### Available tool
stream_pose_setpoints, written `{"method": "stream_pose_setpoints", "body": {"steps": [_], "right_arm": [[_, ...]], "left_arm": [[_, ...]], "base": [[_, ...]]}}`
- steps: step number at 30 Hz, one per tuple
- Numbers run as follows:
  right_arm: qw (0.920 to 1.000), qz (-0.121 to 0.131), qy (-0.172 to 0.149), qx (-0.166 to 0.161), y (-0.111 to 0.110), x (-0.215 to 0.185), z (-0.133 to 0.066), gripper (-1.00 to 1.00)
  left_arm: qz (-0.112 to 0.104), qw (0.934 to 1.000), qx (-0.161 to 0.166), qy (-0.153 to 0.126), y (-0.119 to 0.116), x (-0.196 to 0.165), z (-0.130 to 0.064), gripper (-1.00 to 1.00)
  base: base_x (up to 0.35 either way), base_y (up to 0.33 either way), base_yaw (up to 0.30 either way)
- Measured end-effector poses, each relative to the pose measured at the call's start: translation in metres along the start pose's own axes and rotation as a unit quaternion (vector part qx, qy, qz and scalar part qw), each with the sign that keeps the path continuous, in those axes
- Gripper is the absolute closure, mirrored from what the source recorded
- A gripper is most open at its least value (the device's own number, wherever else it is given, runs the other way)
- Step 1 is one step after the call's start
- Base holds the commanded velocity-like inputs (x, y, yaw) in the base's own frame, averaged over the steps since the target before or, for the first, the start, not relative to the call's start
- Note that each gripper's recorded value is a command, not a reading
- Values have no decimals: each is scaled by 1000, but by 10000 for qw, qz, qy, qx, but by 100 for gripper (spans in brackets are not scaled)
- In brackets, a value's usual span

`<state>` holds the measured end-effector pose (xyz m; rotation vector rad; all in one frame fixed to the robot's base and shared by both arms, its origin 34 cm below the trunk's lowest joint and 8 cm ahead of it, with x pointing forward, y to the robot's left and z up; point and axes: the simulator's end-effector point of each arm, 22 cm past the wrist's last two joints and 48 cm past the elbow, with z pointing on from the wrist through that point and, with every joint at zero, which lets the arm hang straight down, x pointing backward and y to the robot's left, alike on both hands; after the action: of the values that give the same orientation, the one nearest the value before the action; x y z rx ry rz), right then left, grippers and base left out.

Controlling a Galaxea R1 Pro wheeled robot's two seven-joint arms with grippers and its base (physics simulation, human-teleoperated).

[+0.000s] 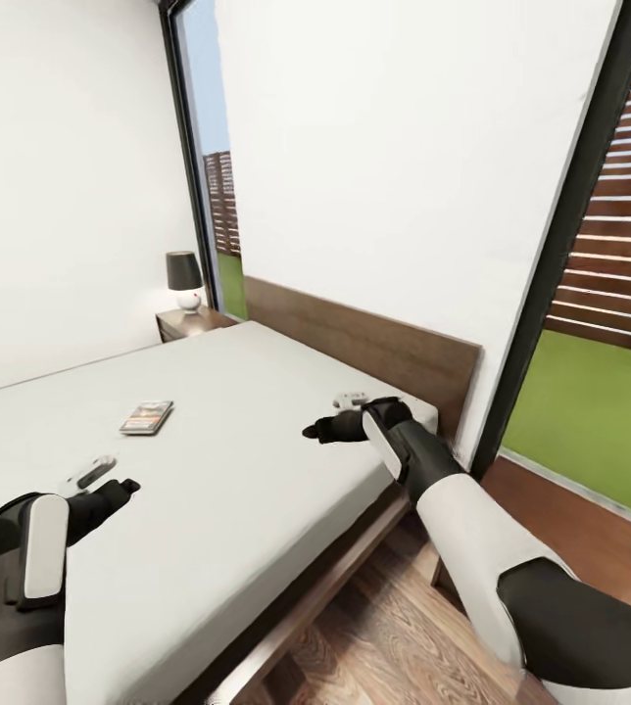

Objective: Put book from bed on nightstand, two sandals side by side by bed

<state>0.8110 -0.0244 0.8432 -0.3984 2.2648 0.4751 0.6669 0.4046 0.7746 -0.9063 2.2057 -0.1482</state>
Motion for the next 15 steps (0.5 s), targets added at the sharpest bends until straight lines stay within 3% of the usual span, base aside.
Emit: {"method": "stream_pose_setpoints", "body": {"steps": [5,15], "right_arm": [[9992,366,-31,153,-13,16,14,-100],[9984,486,-153,226,-17,32,22,-100]], "left_arm": [[-5,10000,2,8,0,-2,-2,-100],[33,10000,-43,50,5,4,-1,-100]], "base": [[0,0,287],[32,-48,287]]}}
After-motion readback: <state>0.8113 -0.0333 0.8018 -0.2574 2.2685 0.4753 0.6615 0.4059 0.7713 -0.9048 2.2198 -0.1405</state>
